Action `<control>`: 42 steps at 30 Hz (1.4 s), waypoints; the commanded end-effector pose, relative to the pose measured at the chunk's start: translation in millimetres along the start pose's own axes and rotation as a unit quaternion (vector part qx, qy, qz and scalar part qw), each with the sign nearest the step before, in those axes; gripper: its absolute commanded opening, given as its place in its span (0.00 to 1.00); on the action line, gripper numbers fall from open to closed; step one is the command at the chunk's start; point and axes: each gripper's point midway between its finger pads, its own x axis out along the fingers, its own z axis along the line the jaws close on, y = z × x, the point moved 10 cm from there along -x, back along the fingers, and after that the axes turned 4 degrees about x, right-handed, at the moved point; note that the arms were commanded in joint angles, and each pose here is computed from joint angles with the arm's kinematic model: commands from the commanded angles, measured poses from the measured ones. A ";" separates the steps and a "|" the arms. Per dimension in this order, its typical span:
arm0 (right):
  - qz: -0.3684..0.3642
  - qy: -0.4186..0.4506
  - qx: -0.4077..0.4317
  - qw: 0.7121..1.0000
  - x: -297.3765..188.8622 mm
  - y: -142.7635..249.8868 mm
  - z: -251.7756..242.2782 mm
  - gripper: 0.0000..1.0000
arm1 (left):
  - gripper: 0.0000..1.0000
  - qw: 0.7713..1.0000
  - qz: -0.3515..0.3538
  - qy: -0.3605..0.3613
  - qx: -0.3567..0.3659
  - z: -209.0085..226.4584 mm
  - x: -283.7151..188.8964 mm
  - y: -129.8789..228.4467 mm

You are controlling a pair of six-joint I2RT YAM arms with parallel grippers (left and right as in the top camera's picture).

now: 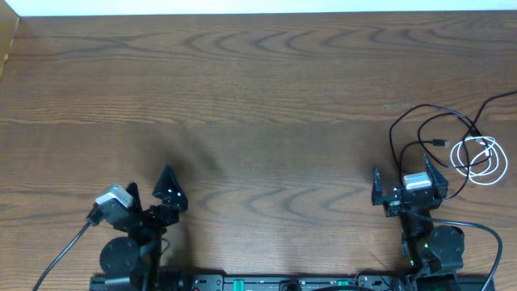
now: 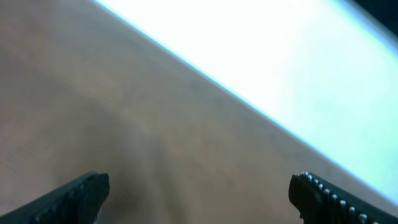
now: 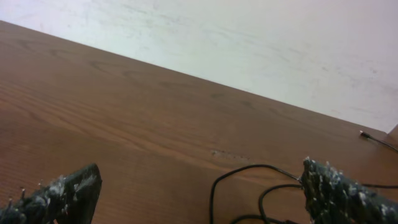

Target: Untangle cables

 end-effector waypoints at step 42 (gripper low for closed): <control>-0.001 -0.003 -0.003 1.000 -0.3 0.3 0.6 0.99 | 0.98 0.996 -0.087 0.035 0.003 24.5 45.9 40.3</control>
